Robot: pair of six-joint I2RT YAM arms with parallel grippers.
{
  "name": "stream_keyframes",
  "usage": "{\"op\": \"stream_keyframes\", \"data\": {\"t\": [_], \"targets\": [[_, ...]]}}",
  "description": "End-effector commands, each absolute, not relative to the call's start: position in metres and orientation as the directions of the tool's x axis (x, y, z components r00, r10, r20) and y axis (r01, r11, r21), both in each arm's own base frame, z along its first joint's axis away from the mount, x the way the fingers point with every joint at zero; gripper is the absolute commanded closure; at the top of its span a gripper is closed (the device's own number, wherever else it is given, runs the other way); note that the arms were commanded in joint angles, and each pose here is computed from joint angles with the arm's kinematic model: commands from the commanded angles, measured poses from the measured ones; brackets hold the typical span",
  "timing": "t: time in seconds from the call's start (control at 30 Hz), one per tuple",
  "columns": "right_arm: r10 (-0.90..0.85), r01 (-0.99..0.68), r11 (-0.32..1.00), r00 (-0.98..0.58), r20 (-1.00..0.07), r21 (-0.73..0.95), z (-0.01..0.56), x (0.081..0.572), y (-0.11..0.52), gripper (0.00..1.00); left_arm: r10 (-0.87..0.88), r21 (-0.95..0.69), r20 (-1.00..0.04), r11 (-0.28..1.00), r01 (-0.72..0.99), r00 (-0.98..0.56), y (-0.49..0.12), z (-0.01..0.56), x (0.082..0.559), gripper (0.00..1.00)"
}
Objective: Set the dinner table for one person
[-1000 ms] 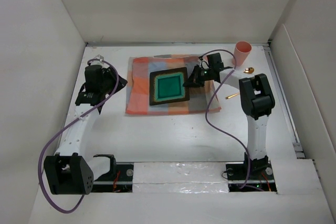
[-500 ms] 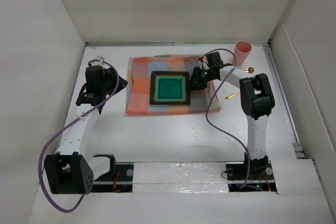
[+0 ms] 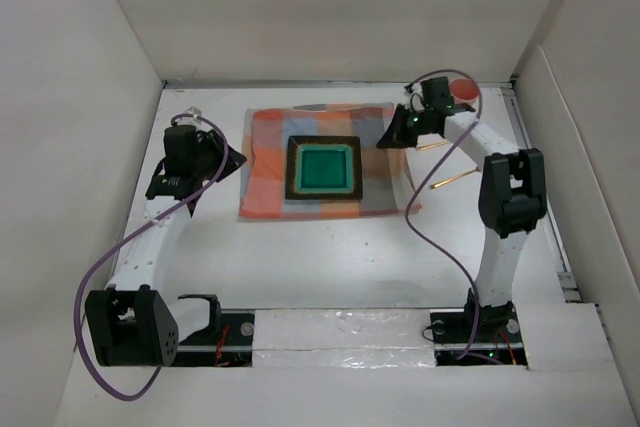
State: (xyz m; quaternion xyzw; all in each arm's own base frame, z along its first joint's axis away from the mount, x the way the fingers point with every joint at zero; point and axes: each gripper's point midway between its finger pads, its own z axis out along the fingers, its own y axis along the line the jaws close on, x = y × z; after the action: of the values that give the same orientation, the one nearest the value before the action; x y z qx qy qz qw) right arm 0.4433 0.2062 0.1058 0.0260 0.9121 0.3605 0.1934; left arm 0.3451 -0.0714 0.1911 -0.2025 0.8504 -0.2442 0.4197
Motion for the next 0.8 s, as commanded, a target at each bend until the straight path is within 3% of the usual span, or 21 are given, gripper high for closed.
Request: {"op": "stream_keyframes", "data": {"t": [0.0, 0.1, 0.23, 0.27, 0.3, 0.4, 0.43, 0.53, 0.77], "targets": [[0.298, -0.176, 0.742, -0.778, -0.553, 0.647, 0.209, 0.487, 0.153, 1.00, -0.548, -0.640, -0.583, 0.764, -0.075, -0.600, -0.088, 0.207, 0.343, 0.81], [0.389, -0.122, 0.796, -0.647, -0.656, 0.593, 0.257, 0.525, 0.107, 1.00, -0.548, -0.682, -0.562, 0.731, -0.028, -0.620, -0.100, 0.217, 0.341, 1.00], [0.400, 0.093, 0.910, -0.443, -0.802, 0.403, 0.308, 0.566, 0.037, 1.00, -0.531, -0.648, -0.602, 0.761, -0.023, -0.596, -0.093, 0.222, 0.335, 1.00], [0.393, 0.150, 0.918, -0.462, -0.795, 0.367, 0.290, 0.567, 0.027, 1.00, -0.533, -0.643, -0.600, 0.765, -0.037, -0.596, -0.091, 0.220, 0.334, 1.00], [0.383, 0.163, 0.924, -0.418, -0.824, 0.346, 0.309, 0.574, 0.020, 1.00, -0.517, -0.626, -0.613, 0.779, -0.031, -0.598, -0.089, 0.218, 0.333, 1.00], [0.350, 0.277, 0.929, -0.454, -0.819, 0.243, 0.282, 0.583, -0.004, 0.77, -0.505, -0.617, -0.602, 0.786, -0.040, -0.618, -0.089, 0.206, 0.328, 1.00], [0.328, 0.277, 0.936, -0.456, -0.827, 0.219, 0.285, 0.584, -0.007, 0.60, -0.504, -0.618, -0.594, 0.785, -0.044, -0.628, -0.090, 0.200, 0.326, 0.98], [0.280, 0.311, 0.941, -0.483, -0.830, 0.137, 0.267, 0.588, -0.015, 0.46, -0.497, -0.631, -0.574, 0.775, -0.034, -0.651, -0.095, 0.194, 0.324, 0.88], [0.223, 0.336, 0.941, -0.525, -0.821, 0.041, 0.236, 0.598, -0.032, 0.44, -0.489, -0.639, -0.558, 0.769, -0.029, -0.670, -0.098, 0.189, 0.324, 0.81]]}}
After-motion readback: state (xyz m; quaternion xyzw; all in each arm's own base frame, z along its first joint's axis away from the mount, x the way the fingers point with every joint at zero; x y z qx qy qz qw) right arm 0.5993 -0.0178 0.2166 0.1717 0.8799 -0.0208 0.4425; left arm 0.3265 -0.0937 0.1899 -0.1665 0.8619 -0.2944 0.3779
